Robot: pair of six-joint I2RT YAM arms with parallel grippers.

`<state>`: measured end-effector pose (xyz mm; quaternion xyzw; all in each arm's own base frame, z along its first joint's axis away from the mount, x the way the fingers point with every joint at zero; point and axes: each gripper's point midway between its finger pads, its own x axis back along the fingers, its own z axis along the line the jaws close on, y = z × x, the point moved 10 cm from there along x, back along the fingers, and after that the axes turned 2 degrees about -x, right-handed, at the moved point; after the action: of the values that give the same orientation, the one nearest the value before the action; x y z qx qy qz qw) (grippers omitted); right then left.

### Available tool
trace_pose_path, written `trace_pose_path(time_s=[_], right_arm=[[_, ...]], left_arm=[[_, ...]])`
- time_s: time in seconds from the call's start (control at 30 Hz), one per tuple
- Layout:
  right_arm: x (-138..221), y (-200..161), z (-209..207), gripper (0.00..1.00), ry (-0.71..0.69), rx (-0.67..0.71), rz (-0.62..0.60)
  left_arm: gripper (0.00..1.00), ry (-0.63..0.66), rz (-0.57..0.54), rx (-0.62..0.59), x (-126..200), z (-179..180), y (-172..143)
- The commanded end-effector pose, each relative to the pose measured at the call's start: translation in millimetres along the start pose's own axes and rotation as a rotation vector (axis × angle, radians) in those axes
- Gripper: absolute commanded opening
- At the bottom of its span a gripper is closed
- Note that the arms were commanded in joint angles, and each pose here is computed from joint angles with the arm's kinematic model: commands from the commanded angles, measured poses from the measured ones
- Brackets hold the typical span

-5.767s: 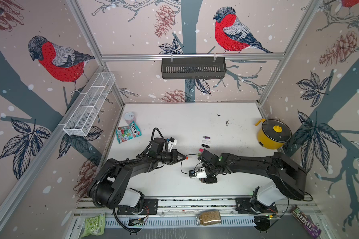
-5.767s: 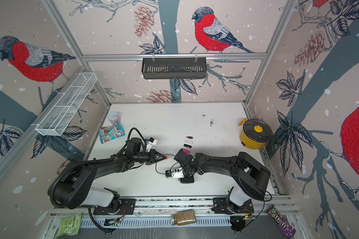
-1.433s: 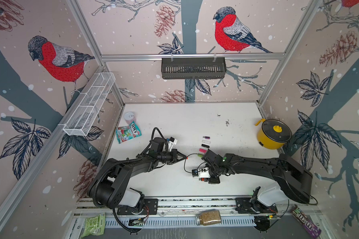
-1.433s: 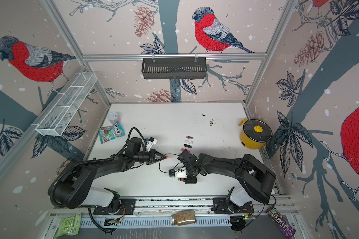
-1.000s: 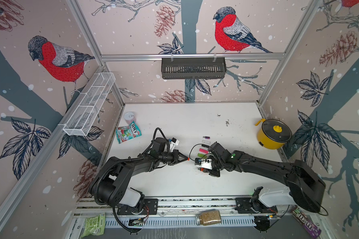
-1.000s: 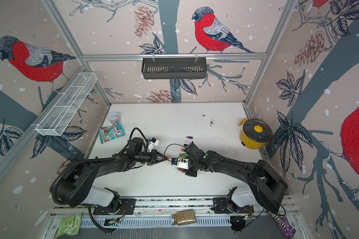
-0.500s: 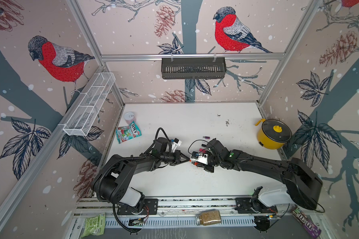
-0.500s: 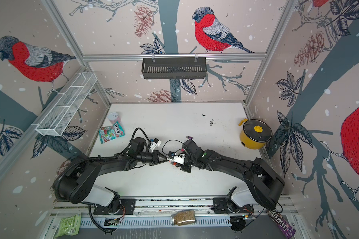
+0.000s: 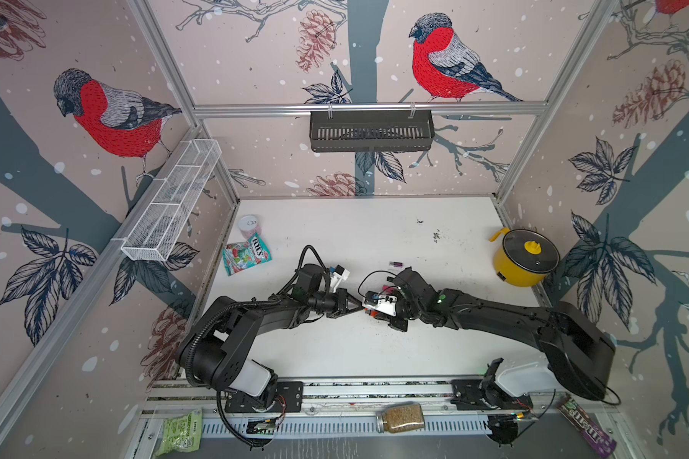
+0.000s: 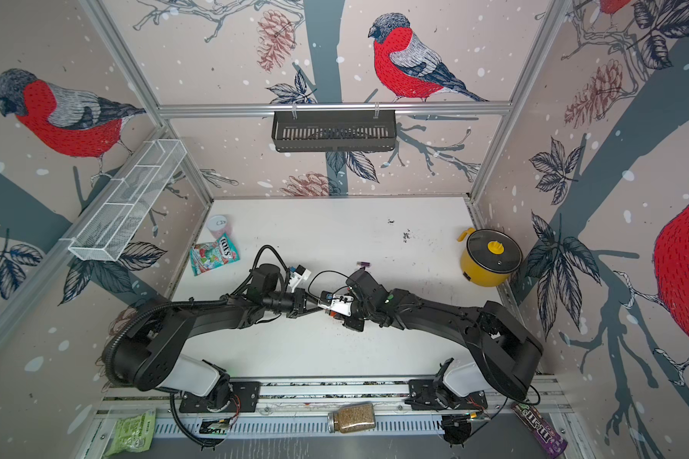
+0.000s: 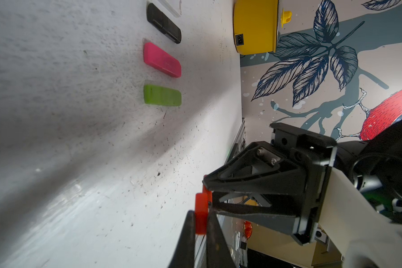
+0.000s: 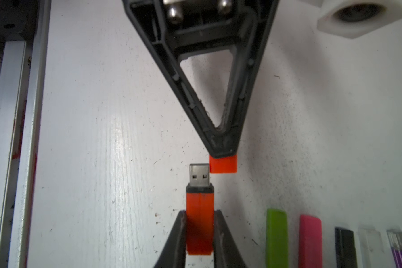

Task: Close the usb drive cover
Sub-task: Close the cover of the USB drive.

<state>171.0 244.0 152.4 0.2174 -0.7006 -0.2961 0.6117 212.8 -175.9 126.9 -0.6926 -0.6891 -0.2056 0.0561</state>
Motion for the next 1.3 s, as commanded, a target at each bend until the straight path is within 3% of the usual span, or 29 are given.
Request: trace_pose_path(time_s=[0.0, 1.27], right_arm=[[2.0, 0.2, -3.6, 0.20, -0.058, -0.008, 0.001], [7.1, 23.5, -8.4, 0.19, -0.139, -0.008, -0.090]], left_arm=[[0.07, -0.024, 0.000, -0.031, -0.1, -5.6, 1.9], [0.07, -0.027, 0.010, -0.025, -4.7, -6.9, 4.2]])
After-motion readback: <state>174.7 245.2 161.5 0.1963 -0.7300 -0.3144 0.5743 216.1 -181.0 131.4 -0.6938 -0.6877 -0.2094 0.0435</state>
